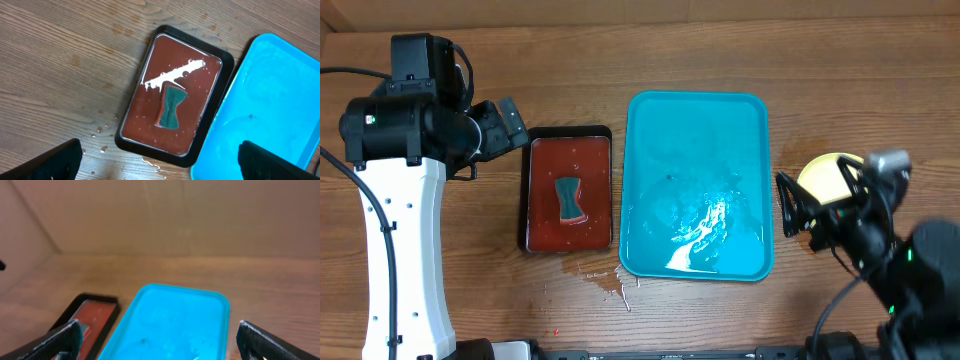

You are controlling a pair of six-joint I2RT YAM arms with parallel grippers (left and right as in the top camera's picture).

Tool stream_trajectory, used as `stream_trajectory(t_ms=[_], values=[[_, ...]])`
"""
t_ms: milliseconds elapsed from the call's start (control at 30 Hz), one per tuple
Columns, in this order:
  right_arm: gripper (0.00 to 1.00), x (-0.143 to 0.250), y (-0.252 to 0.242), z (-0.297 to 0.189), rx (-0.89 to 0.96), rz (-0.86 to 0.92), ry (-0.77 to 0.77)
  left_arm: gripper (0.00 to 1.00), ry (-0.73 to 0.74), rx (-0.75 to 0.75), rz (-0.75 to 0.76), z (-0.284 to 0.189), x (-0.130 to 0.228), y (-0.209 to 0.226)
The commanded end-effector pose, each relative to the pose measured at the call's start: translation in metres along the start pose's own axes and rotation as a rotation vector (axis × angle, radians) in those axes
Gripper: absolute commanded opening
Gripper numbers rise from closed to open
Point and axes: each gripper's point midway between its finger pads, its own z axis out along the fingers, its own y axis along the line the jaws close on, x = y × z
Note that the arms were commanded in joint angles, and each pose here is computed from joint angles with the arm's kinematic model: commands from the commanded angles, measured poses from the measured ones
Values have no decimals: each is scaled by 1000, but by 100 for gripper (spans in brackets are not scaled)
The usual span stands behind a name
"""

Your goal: Clean dirty plates on tray and stack at the side

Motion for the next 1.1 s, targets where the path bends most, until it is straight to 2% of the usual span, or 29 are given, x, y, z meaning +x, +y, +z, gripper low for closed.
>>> stream_trajectory(t_ms=[0,400,767,1067], values=[[100,20,-13,-7,65,-12,-43,100,-30,7,30,-9,-3,-2],[100,98,-26,-4,44,-41,-176,100,-30,7,30,-9,-3,-2],[100,128,-40,31,25,-70,-309,100,-30,7,30,-9,-3,-2],[100,131,-40,31,25,-67,-294,100,-30,7,30,-9,-3,-2]])
